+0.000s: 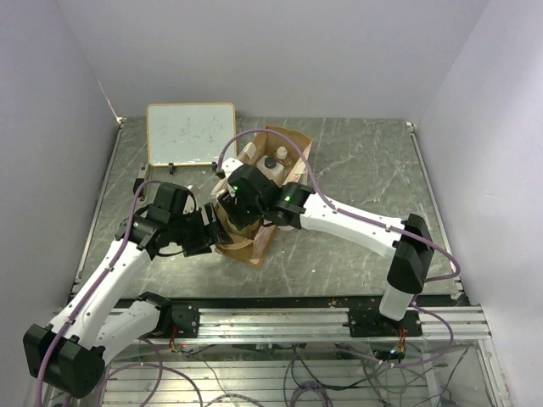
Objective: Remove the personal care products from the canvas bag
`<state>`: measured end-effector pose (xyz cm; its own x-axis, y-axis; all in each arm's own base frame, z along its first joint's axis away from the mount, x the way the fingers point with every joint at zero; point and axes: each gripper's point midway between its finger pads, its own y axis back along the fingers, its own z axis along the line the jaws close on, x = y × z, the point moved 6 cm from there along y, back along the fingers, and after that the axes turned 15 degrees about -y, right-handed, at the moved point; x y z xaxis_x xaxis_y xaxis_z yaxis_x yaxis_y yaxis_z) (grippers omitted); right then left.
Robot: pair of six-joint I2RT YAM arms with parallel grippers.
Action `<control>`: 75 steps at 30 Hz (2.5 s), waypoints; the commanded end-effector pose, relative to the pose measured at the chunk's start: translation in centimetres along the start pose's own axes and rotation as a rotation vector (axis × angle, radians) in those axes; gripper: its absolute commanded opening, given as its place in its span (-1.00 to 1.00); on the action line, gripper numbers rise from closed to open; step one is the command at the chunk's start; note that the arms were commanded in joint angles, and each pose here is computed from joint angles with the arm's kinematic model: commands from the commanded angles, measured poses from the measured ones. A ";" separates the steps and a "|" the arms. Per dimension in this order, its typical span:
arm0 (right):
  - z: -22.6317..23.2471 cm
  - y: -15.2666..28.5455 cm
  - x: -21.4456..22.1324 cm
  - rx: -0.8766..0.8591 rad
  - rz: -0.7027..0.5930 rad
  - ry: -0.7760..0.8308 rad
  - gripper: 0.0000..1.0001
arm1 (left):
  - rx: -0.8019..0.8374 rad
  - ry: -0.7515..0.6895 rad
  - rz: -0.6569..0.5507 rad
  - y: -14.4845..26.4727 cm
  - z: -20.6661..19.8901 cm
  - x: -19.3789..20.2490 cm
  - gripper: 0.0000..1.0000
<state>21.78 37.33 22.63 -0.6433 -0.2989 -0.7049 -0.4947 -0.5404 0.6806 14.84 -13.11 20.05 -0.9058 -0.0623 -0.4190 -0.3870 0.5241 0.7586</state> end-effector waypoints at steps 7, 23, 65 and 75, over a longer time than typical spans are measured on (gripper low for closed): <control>1.8 4.9 -5.5 -0.102 -0.168 -0.158 -1.00 | 0.019 0.031 0.100 0.9 -0.2 2.1 0.66; 1.4 10.0 -9.6 -0.149 -0.184 -0.422 -1.00 | -0.002 -0.012 0.084 1.4 -0.7 0.5 0.66; -25.8 21.9 -1.4 0.485 -0.448 -0.695 -1.00 | -0.101 -0.114 0.059 1.6 -0.9 -3.1 0.64; -29.2 16.6 0.6 0.570 -0.380 -0.595 -1.00 | -0.111 -0.138 0.059 1.1 -0.8 -3.8 0.64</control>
<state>25.91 5.13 23.96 -0.6774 0.3808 -0.6294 -0.6856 -0.0167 0.7278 17.24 -13.13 22.20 -0.9130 0.0580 -0.4037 -0.3375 0.4483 0.8277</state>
